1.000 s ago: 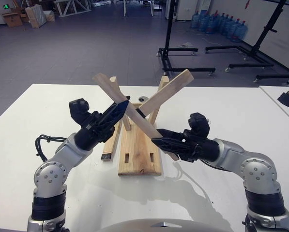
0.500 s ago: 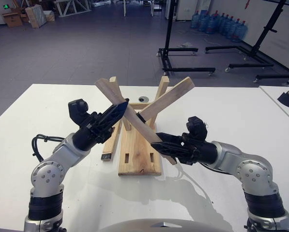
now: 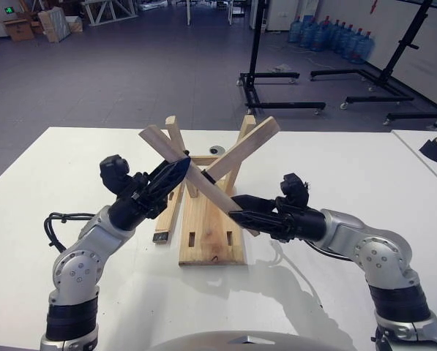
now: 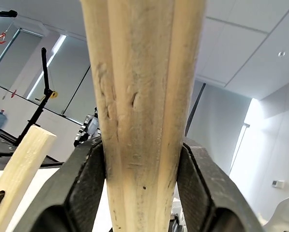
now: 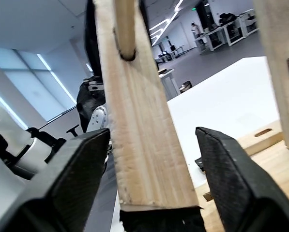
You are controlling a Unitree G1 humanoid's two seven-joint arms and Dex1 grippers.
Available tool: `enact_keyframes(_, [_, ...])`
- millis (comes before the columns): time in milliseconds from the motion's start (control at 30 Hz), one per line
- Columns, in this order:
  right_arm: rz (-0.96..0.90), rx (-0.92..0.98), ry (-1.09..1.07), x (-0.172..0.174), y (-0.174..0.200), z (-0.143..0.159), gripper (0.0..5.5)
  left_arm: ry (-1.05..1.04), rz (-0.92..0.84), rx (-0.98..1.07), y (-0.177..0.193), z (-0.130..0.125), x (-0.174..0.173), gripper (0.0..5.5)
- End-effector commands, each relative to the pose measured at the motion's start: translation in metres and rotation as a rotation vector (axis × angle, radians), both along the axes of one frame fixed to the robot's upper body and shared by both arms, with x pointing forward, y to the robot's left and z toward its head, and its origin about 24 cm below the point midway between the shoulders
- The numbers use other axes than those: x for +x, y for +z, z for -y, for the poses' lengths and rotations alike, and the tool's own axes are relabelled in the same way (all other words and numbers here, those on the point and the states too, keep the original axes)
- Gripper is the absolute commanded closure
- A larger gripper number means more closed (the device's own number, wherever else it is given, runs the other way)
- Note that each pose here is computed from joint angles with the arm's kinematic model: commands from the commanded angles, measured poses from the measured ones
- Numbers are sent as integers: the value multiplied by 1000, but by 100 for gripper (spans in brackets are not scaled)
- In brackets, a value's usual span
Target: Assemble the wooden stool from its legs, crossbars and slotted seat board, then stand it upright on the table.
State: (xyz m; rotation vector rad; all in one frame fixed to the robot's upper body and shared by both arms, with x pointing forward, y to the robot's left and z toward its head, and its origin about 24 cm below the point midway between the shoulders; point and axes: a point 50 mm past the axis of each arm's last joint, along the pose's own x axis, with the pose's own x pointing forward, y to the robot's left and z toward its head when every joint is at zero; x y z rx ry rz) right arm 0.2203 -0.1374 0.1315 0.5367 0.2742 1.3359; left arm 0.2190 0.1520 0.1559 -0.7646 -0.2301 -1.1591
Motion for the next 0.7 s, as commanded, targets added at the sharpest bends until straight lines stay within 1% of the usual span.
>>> enact_keyframes(33, [36,-37,-36,5,7,12,158,34,44,42,2,-8,2,350])
enact_keyframes(133, [26,-29,-78,10,9,24,105,121,72,13,10,-22,10,350])
enact_keyframes(233, [26,-19,-121,15,10,29,54,146,92,23,13,-29,13,350])
enact_keyframes(400, [44,-30,-171,19,10,35,52,131,95,69,13,-34,12,350])
enact_keyframes(533, [50,-37,-236,18,9,47,52,122,108,142,14,-47,10,350])
enact_keyframes(633, [50,-77,-336,24,3,55,52,145,136,244,12,-57,14,350])
enact_keyframes(700, [76,-154,-344,26,-3,49,52,134,155,319,8,-59,13,350])
